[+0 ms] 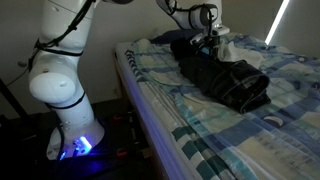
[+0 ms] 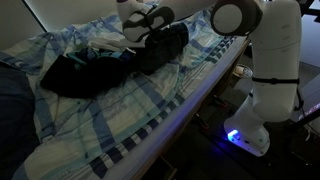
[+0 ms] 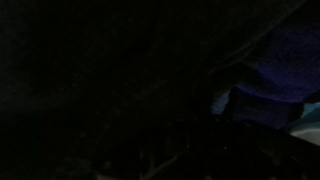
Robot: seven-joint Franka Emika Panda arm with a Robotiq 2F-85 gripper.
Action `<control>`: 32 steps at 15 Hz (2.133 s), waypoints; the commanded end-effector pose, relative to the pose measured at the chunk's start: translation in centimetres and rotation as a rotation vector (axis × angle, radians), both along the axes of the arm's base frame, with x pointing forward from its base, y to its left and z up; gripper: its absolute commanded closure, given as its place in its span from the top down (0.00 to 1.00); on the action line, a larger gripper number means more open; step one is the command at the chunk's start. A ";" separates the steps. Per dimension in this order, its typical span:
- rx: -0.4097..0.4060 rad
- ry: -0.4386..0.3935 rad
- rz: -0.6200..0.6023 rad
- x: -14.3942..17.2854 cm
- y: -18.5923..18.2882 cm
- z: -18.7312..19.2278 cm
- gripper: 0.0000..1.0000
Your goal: Fold the pair of pants
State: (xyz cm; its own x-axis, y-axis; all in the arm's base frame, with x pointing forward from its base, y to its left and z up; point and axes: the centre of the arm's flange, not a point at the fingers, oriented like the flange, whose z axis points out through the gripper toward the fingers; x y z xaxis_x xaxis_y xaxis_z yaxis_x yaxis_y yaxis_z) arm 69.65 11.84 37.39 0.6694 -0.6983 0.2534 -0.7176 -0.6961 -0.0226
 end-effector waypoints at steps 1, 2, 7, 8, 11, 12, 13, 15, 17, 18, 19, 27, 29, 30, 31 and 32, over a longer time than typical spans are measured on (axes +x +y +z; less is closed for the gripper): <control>0.026 0.015 0.015 0.4 0.2 -1.6 0.01; 0.027 0.024 0.014 0.3 0.3 -2.1 0.01; 0.023 0.047 0.013 0.4 0.3 -3.4 0.01; 0.023 0.049 0.012 0.4 0.3 -3.4 0.01; 0.025 0.048 0.009 0.5 0.2 -3.3 0.01; 0.023 0.047 0.010 0.5 0.2 -3.1 0.03; 0.017 0.051 0.012 0.6 0.1 -2.8 0.28; 0.016 0.045 0.007 0.7 0.0 -1.6 0.35; 0.014 0.017 0.003 0.8 0.0 0.2 0.49; 0.013 -0.005 0.003 0.8 0.1 1.3 0.57; 0.013 -0.024 0.004 0.8 0.1 2.3 0.64; -0.010 -0.157 0.017 -1.2 0.7 11.1 1.00; -0.016 -0.160 0.020 -2.4 0.9 12.4 1.00; -0.017 -0.159 0.025 -3.0 1.0 12.9 1.00; -0.016 -0.155 0.022 -3.7 0.8 13.2 1.00; -0.013 -0.154 0.022 -4.4 0.7 13.4 1.00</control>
